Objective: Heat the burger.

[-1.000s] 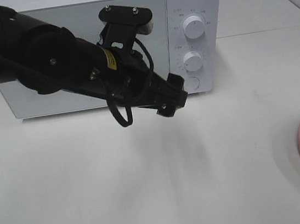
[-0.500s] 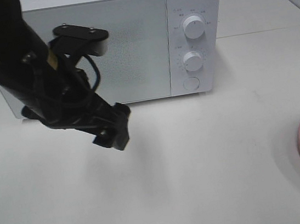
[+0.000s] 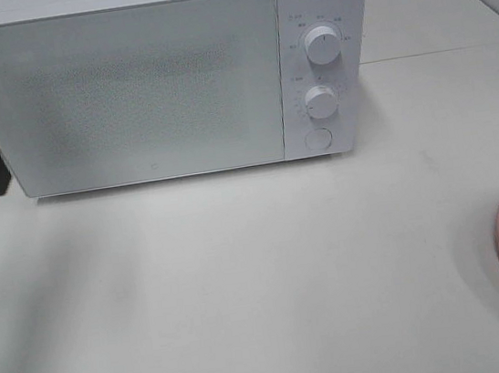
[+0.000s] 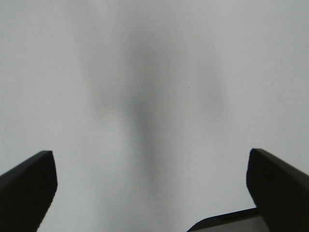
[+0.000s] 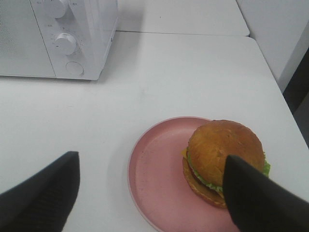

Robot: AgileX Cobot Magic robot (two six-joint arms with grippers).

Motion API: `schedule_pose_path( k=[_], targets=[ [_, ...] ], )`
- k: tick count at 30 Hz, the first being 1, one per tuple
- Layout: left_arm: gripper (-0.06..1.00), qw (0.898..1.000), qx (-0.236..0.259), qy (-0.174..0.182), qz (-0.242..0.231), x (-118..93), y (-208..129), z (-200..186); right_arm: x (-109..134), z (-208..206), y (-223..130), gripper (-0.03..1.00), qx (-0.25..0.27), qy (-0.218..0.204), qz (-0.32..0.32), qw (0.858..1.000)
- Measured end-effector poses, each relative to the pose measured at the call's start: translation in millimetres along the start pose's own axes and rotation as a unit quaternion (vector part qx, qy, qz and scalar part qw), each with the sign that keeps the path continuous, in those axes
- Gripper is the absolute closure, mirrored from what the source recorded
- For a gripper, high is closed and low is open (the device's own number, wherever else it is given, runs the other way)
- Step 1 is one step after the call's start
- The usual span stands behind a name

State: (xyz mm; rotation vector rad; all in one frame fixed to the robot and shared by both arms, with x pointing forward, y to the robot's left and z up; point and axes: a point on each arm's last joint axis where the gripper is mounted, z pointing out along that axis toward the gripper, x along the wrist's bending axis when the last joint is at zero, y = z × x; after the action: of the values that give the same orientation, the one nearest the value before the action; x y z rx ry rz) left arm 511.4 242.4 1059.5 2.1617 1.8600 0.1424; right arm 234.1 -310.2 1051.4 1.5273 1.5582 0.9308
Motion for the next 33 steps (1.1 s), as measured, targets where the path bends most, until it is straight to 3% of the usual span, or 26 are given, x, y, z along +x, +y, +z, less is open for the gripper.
schedule_pose_path(
  k=[6, 9, 13, 23, 33],
  targets=[
    [-0.05, 0.996, -0.045, 0.003, -0.076, 37, -10, -32, 0, 0, 0, 0.20, 0.000, 0.000, 0.000, 1.000],
    [-0.05, 0.994, -0.062, 0.010, -0.090, 44, -18, -48, 0, 0, 0, 0.20, 0.000, 0.000, 0.000, 1.000],
    [-0.05, 0.993, -0.075, 0.015, -0.090, 43, -32, -55, 0, 0, 0, 0.20, 0.000, 0.000, 0.000, 1.000],
    [-0.05, 0.991, -0.094, 0.029, -0.088, 34, -112, -42, 0, 0, 0, 0.20, 0.000, 0.000, 0.000, 1.000],
    [-0.05, 0.980, -0.180, 0.035, -0.076, 23, -182, -44, 0, 0, 0, 0.20, 0.000, 0.000, 0.000, 1.000]
  ],
)
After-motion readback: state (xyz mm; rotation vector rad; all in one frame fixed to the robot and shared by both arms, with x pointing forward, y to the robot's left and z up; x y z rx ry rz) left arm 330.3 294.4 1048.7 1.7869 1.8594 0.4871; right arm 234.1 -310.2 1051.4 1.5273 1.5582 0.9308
